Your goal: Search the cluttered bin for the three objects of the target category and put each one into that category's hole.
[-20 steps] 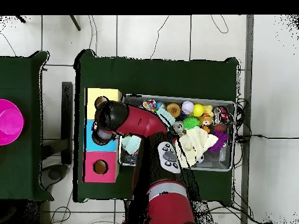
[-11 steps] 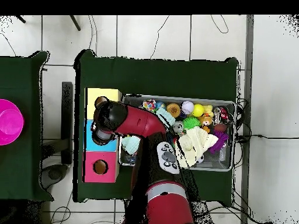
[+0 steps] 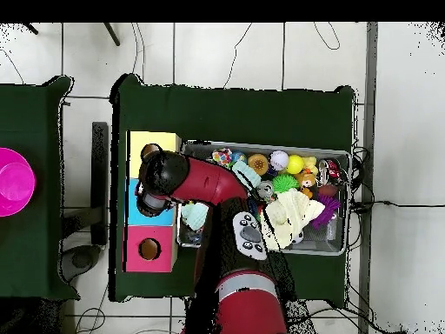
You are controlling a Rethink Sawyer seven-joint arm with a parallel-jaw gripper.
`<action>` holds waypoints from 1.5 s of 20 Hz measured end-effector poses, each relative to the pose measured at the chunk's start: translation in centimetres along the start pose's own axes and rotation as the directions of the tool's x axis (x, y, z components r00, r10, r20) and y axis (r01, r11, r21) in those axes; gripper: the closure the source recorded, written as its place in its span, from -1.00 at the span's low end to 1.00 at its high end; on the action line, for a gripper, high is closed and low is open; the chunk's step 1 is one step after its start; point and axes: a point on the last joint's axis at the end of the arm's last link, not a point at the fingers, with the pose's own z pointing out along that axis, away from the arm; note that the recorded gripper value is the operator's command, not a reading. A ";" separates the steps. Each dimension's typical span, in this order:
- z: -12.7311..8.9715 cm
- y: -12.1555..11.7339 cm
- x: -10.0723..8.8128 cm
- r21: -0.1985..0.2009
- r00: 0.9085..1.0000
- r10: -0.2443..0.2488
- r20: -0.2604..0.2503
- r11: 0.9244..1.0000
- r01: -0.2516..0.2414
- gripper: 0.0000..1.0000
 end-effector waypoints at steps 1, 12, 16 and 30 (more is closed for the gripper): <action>0.0 -0.1 0.0 0.001 1.000 0.000 -0.002 1.000 0.000 -1.00; -0.9 -0.1 0.4 0.010 1.000 0.000 -0.018 1.000 0.000 -1.00; -1.1 -0.1 0.4 0.010 1.000 0.000 -0.014 1.000 0.000 -1.00; -2.5 -1.8 0.3 0.052 1.000 -0.001 0.022 0.999 0.000 1.00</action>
